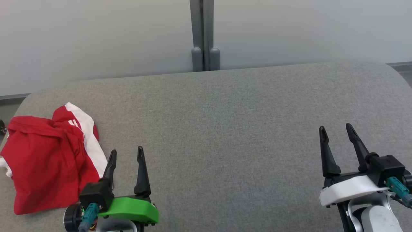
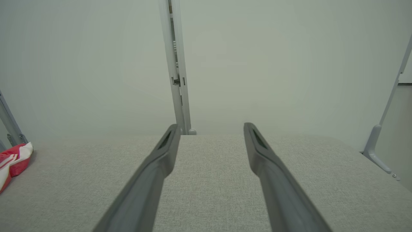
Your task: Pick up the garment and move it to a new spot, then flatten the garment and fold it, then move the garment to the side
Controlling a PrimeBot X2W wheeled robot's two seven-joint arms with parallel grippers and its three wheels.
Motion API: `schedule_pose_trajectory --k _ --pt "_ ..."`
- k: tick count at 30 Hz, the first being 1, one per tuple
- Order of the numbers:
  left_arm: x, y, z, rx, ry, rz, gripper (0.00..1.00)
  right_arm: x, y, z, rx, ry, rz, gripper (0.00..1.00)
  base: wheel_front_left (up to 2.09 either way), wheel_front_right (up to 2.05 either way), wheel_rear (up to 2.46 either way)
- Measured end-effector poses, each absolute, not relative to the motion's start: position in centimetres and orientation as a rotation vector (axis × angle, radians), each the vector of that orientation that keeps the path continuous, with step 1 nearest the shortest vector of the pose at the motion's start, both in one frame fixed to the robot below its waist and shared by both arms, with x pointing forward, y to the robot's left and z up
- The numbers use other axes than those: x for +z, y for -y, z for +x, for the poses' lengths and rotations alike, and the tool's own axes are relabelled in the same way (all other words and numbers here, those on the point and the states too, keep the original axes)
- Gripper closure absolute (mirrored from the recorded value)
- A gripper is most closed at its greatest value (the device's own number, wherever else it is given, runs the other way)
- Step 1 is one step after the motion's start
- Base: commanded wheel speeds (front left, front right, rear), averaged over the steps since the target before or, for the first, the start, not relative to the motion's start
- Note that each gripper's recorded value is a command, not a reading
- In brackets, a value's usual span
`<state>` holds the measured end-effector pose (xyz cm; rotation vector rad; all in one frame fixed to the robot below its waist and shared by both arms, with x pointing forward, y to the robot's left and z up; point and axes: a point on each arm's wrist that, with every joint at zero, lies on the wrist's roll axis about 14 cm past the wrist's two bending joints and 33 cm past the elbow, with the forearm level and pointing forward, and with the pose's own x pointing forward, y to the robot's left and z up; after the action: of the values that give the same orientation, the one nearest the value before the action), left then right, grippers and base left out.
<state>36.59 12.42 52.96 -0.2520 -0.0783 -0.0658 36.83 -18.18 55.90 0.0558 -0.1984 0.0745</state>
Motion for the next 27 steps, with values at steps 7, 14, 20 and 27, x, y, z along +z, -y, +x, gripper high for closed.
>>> schedule_pose_trajectory --k 7,14,20,27 --pt "52.7 -11.6 36.3 -0.095 0.087 -0.142 0.0 56.0 17.6 36.6 0.092 0.209 -0.019 0.0 0.0 0.0 0.0" --pt "52.9 -11.0 36.1 -0.1 0.104 -0.104 0.0 56.3 17.5 36.4 0.095 0.226 -0.065 0.0 0.0 0.0 0.0" --pt "53.3 -10.9 36.0 -0.107 0.123 -0.122 0.0 56.7 17.9 36.2 0.075 0.247 -0.005 0.0 0.0 0.0 0.0" --pt "51.8 -11.2 35.5 -0.107 0.079 -0.182 0.0 56.2 18.2 35.8 0.065 0.244 0.071 0.0 0.0 0.0 0.0"
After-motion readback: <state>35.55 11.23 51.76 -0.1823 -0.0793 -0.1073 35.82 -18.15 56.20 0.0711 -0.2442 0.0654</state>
